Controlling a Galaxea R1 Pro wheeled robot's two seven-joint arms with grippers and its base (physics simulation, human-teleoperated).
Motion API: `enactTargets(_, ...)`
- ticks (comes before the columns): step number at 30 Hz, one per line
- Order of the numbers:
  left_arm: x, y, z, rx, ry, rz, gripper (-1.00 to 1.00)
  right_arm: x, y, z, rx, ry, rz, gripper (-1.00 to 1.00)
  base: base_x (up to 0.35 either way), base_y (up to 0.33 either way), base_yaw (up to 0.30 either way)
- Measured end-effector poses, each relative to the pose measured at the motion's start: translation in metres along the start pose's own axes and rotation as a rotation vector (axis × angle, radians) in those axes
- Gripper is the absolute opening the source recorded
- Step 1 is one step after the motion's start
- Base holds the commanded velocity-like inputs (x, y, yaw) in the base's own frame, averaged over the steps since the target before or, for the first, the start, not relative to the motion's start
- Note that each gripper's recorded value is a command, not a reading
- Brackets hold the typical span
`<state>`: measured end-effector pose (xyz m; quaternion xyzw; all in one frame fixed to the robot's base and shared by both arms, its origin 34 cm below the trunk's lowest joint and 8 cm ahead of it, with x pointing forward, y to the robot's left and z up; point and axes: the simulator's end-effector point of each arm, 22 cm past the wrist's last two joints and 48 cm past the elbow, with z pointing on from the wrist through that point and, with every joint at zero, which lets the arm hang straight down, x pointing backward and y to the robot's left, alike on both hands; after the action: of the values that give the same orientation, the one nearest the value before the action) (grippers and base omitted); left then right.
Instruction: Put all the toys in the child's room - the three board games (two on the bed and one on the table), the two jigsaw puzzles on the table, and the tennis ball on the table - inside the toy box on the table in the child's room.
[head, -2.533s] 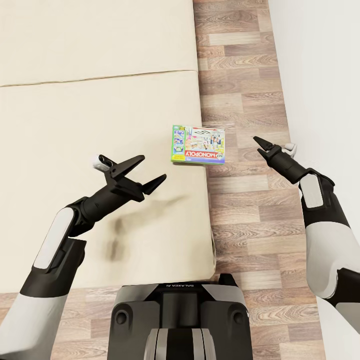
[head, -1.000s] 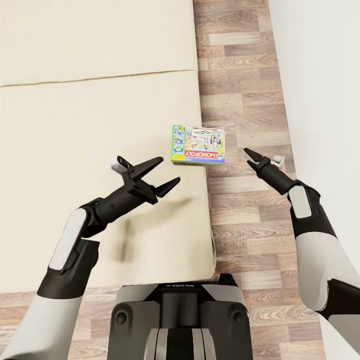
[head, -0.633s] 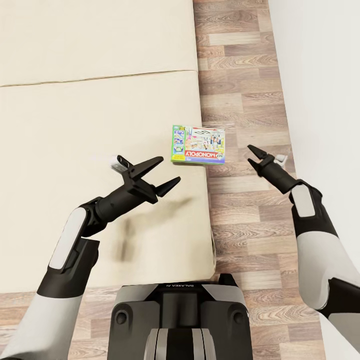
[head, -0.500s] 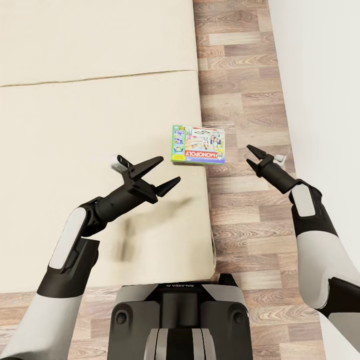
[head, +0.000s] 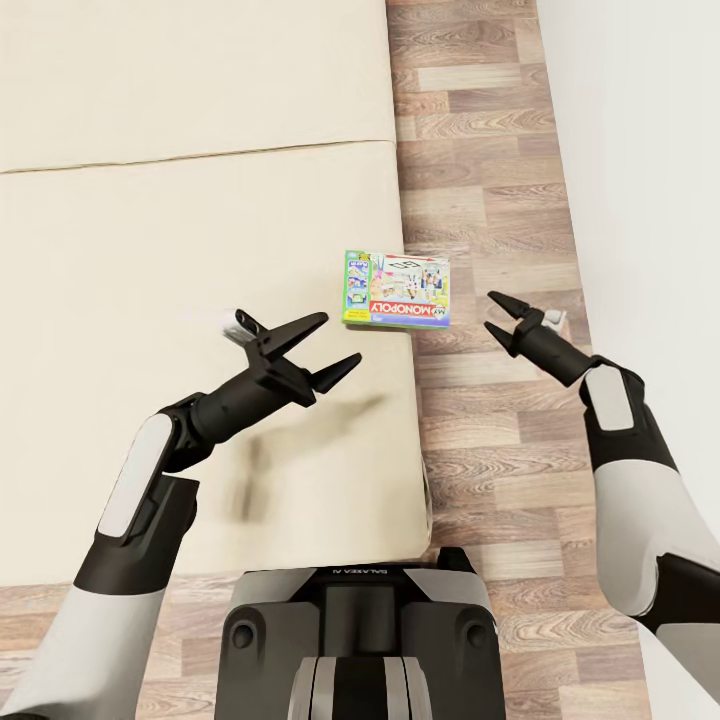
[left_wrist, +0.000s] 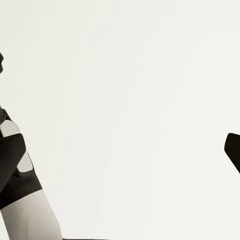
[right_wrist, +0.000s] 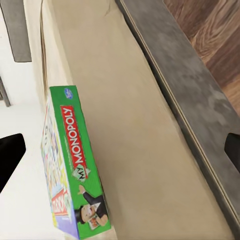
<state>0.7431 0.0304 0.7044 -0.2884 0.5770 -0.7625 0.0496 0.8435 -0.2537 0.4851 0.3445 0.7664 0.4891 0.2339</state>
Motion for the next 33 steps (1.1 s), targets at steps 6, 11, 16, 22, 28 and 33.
enactTargets(6,0.0,0.001,0.001,-0.004,0.001,0.001,1.0,0.001,0.007,0.0,-0.011,0.019,0.005,1.0,0.0,0.0,0.0)
enactTargets(11,0.0,0.001,0.001,-0.006,0.001,0.001,1.0,0.003,0.01,-0.001,-0.017,0.028,0.007,1.0,0.0,0.0,0.0)
enactTargets(16,0.0,0.001,0.001,-0.006,0.001,0.0,1.0,0.004,0.014,-0.001,-0.029,0.033,0.006,1.0,0.0,0.0,0.0)
enactTargets(22,0.0,0.001,0.001,-0.006,0.002,0.0,1.0,0.006,0.016,-0.001,-0.037,0.036,0.004,1.0,0.0,0.0,0.0)
enactTargets(28,0.0,0.001,0.002,-0.007,0.003,0.001,1.0,0.007,0.017,-0.002,-0.042,0.039,0.003,1.0,0.0,0.0,0.007)
enactTargets(33,0.0,0.001,0.002,-0.008,0.003,0.001,1.0,0.007,0.018,-0.002,-0.044,0.039,0.002,1.0,0.0,0.0,0.092)
